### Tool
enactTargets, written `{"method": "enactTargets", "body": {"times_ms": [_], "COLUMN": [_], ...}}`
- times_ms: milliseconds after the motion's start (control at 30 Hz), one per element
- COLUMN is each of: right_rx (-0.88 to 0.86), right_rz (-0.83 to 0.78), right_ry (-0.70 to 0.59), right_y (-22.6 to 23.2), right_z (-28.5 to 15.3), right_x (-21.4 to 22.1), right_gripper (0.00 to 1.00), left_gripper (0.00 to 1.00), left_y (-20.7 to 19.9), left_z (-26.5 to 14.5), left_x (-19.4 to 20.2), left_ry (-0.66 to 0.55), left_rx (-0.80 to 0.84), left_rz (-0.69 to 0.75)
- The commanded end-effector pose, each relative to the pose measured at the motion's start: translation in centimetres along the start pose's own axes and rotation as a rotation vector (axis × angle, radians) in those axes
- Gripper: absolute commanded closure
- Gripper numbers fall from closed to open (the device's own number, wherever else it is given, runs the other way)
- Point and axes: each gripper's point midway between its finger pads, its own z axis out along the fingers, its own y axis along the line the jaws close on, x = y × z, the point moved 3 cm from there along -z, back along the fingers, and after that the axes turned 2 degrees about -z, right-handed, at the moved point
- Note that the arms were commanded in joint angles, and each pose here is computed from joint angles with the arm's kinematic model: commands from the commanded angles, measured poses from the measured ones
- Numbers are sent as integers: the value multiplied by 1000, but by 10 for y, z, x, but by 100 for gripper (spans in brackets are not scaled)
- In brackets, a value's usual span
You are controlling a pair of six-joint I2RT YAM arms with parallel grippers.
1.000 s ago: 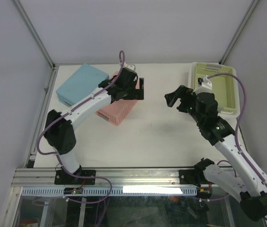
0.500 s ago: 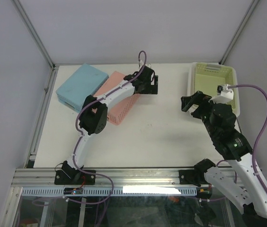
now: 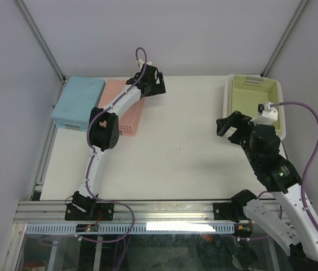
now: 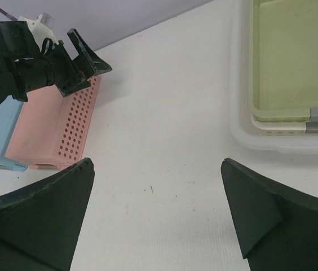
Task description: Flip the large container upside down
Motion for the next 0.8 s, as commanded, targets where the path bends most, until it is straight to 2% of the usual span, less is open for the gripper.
{"method": "enactTargets", "body": {"times_ms": [0, 167, 433, 533, 667, 767], "right_rx": [-14, -8, -15, 46, 179, 223], "right_rz": [35, 43, 45, 32, -78, -139], "right_ry": [-28, -17, -13, -16, -22, 3], "right_y": [4, 4, 6, -1, -13, -13], "right_z": [-5, -4, -1, 6, 25, 44], "right_x": [-10, -8, -8, -7, -12, -15], "right_gripper": [1, 1, 1, 1, 1, 1], "left_gripper": [1, 1, 1, 1, 1, 1], "left_y": [6, 18, 13, -9, -40, -55], "left_z": [5, 11, 6, -19, -78, -120], "left_x": [-41, -57, -74, -91, -121, -131], "left_ry": [-95, -112, -148, -181, -305, -353], "left_rx": [49, 70, 123, 204, 229, 249], "left_rz": [-10, -39, -42, -33, 62, 104]}}
